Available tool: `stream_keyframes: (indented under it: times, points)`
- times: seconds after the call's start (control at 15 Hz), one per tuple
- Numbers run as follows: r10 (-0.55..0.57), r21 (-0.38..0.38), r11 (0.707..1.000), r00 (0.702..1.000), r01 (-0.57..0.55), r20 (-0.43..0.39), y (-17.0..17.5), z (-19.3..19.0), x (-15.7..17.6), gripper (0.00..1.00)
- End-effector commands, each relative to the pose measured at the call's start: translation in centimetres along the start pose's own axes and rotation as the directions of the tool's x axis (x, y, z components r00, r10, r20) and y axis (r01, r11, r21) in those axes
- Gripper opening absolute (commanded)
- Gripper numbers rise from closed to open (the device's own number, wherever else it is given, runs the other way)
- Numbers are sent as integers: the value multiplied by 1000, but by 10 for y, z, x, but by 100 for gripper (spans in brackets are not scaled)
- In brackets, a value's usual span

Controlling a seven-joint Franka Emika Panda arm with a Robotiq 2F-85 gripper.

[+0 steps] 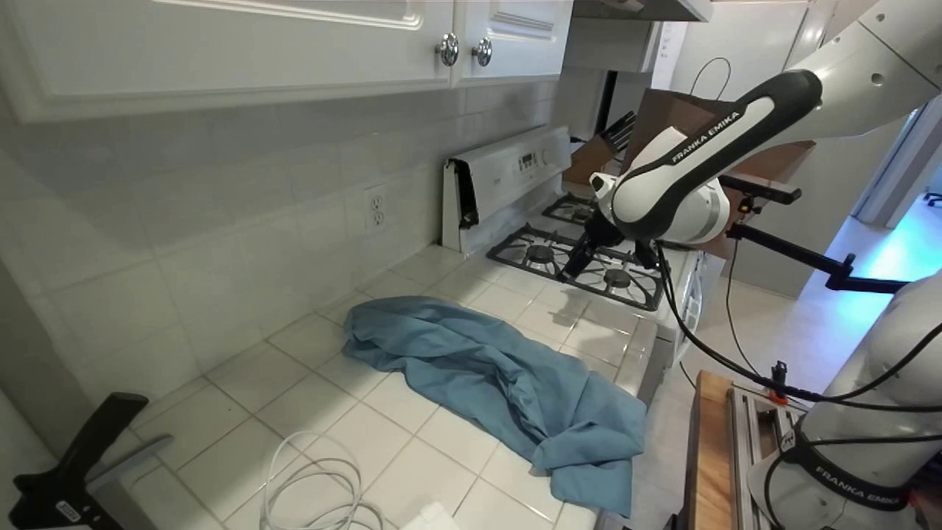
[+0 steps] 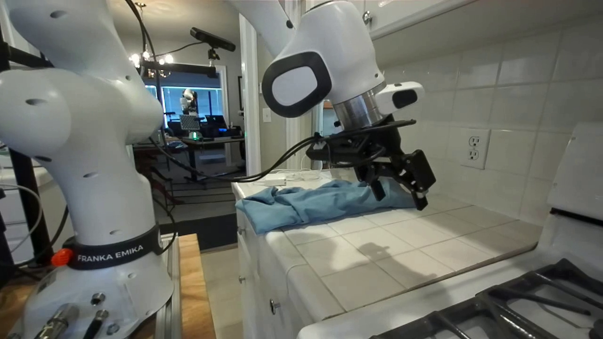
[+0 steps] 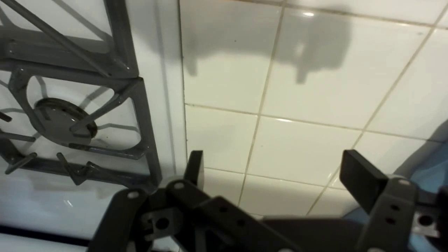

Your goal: Fold the blue cloth slightly once

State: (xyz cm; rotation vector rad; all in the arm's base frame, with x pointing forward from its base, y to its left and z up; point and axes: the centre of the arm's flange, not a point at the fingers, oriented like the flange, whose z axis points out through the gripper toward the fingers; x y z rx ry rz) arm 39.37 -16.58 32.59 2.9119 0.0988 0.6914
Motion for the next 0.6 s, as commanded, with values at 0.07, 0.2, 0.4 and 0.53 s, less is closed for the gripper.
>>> stream_keyframes:
  times: [0.07,0.2,0.4,0.53]
  points:
    - [3,-22,1000,1000,-3,23,5,-7,1,100]
    - [1,-18,1000,1000,0,24,4,-5,1,100]
    - [-3,-14,1000,1000,3,26,2,-4,1,100]
    - [-3,-14,1000,1000,3,26,2,-4,1,100]
